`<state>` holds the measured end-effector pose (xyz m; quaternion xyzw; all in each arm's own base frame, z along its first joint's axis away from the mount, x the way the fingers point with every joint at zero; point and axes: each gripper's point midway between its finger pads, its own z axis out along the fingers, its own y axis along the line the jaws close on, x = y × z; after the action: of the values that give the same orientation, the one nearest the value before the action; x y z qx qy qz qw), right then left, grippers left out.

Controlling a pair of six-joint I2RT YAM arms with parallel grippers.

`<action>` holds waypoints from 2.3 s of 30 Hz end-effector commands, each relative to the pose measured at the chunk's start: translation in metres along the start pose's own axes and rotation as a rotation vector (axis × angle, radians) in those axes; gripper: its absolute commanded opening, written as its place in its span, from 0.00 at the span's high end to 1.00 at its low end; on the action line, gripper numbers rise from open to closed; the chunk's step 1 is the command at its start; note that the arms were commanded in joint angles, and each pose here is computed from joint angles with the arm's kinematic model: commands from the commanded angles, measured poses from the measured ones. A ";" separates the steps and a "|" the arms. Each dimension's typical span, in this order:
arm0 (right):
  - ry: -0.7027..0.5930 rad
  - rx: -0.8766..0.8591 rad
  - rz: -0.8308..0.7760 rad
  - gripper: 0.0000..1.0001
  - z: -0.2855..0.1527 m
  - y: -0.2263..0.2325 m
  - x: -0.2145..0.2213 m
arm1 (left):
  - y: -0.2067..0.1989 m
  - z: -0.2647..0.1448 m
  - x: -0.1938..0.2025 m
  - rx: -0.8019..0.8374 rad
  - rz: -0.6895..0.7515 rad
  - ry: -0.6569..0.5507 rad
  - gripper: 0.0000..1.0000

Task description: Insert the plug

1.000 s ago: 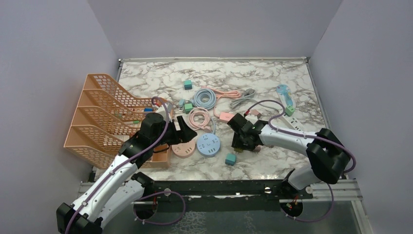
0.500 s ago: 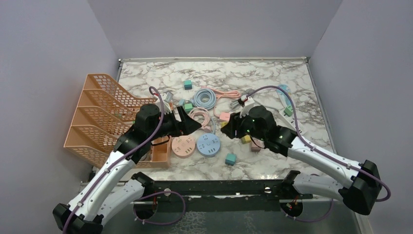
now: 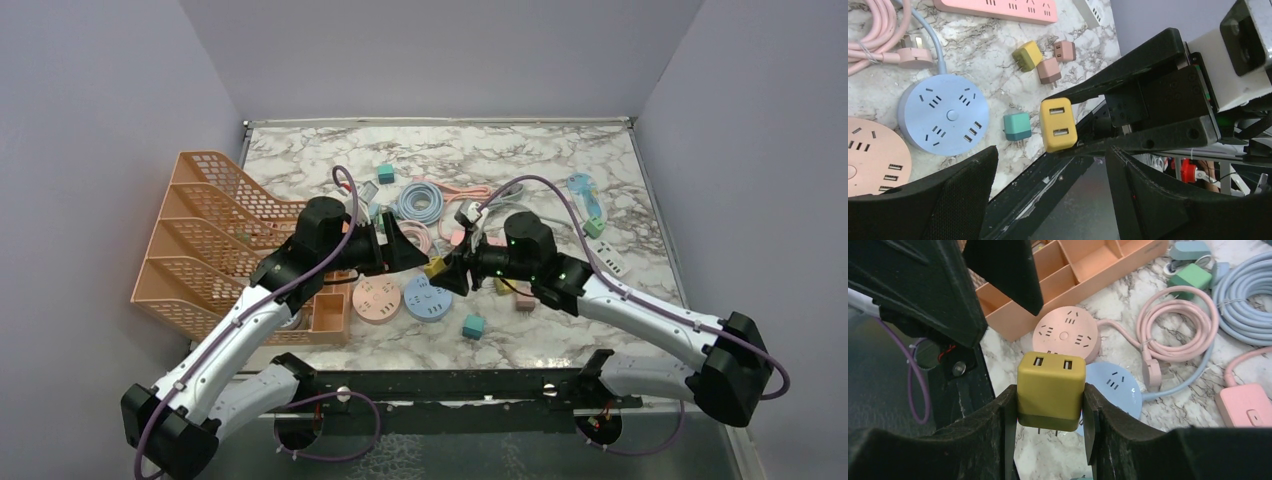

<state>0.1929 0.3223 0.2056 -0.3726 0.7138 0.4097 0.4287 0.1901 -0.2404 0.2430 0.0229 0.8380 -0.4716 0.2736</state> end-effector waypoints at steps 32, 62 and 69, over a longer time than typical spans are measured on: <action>0.019 0.005 -0.018 0.21 0.031 -0.005 -0.017 | 0.073 0.006 -0.001 -0.378 -0.060 -0.035 1.00; -0.028 0.484 0.709 0.25 -0.041 -0.042 0.066 | 0.165 0.000 0.009 -1.014 -0.207 -0.351 1.00; -0.034 0.507 0.723 0.25 -0.044 -0.045 0.072 | 0.167 0.009 0.019 -1.034 -0.190 -0.315 1.00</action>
<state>0.1907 0.2576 0.1391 0.0027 0.8701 0.3595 0.3373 0.2216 -0.1563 0.0942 -0.2496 0.9160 -0.0277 0.3129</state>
